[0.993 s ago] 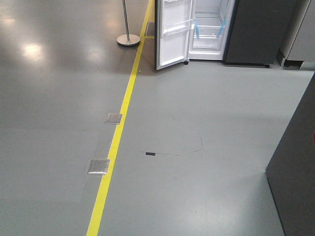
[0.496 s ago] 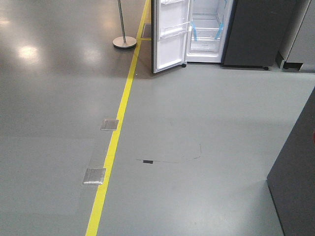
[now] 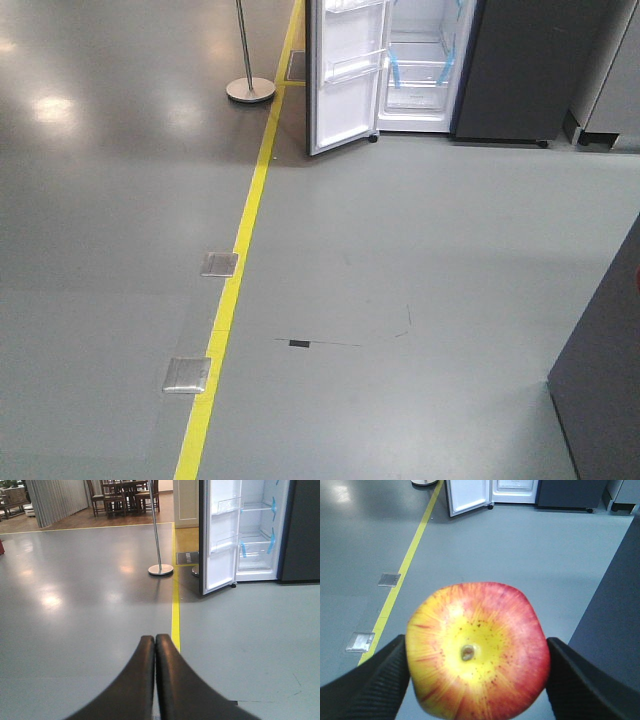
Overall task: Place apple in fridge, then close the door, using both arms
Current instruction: 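Continue driving toward the refrigerator along the yellow floor line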
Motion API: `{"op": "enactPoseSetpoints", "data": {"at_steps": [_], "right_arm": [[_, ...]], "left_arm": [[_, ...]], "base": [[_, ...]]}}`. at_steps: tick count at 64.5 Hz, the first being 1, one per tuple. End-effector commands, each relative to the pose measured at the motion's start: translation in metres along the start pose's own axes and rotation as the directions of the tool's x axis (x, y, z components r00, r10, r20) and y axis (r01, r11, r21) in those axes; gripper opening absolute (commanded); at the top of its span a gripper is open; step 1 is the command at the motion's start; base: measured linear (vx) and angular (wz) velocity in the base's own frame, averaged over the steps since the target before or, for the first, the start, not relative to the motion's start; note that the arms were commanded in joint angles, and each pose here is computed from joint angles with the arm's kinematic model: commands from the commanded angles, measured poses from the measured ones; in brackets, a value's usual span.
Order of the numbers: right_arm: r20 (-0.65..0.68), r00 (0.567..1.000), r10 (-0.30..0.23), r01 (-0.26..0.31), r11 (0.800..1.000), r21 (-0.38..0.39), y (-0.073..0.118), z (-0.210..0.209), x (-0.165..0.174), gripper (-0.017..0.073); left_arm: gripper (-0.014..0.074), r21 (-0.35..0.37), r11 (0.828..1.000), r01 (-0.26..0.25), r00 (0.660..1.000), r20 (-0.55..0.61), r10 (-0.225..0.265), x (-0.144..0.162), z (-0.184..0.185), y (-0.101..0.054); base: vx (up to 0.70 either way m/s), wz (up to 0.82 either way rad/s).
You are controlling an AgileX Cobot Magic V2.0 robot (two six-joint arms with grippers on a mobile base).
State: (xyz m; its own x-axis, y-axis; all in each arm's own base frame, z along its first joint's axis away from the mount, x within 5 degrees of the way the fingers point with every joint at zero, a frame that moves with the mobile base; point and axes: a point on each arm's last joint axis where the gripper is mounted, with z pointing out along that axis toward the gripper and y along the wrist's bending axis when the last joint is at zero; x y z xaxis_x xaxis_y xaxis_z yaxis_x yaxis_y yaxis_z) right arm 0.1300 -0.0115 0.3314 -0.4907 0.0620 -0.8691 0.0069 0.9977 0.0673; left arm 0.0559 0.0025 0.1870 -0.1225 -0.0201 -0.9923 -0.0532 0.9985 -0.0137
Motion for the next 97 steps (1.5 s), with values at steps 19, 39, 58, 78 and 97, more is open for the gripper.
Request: {"op": "enactPoseSetpoints", "data": {"at_steps": [19, 39, 58, 78, 97], "right_arm": [[0.100, 0.995, 0.010, -0.012, 1.000, 0.021, -0.0012, -0.0061, -0.0145, 0.0225], [0.100, 0.995, 0.010, -0.012, 1.000, 0.021, -0.0012, -0.0061, -0.0145, 0.0225], [0.100, 0.995, 0.010, -0.012, 1.000, 0.021, -0.0012, -0.0061, -0.0145, 0.0225], [0.100, 0.995, 0.010, -0.012, 1.000, 0.021, -0.0012, -0.0061, -0.0145, 0.0225], [0.100, 0.995, 0.011, -0.013, 1.000, 0.021, -0.0011, -0.0061, -0.0145, 0.0225]], "left_arm": [[-0.0006, 0.005, 1.000, 0.013, 0.998, 0.067, -0.013, -0.0011, 0.0001, -0.0001], [-0.0006, 0.005, 1.000, 0.013, 0.998, 0.067, -0.013, -0.0011, 0.0001, -0.0001], [-0.0006, 0.005, 1.000, 0.013, 0.998, 0.067, -0.013, -0.0011, 0.0001, -0.0001], [-0.0006, 0.005, 1.000, 0.013, 0.998, 0.067, -0.013, -0.0011, 0.0001, -0.0001], [-0.0006, 0.005, 1.000, 0.013, 0.998, 0.067, -0.013, -0.0011, 0.0001, -0.0001]], "base": [[0.10, -0.03], [0.10, -0.02], [0.11, -0.01], [0.14, -0.02], [0.16, -0.02]]}}
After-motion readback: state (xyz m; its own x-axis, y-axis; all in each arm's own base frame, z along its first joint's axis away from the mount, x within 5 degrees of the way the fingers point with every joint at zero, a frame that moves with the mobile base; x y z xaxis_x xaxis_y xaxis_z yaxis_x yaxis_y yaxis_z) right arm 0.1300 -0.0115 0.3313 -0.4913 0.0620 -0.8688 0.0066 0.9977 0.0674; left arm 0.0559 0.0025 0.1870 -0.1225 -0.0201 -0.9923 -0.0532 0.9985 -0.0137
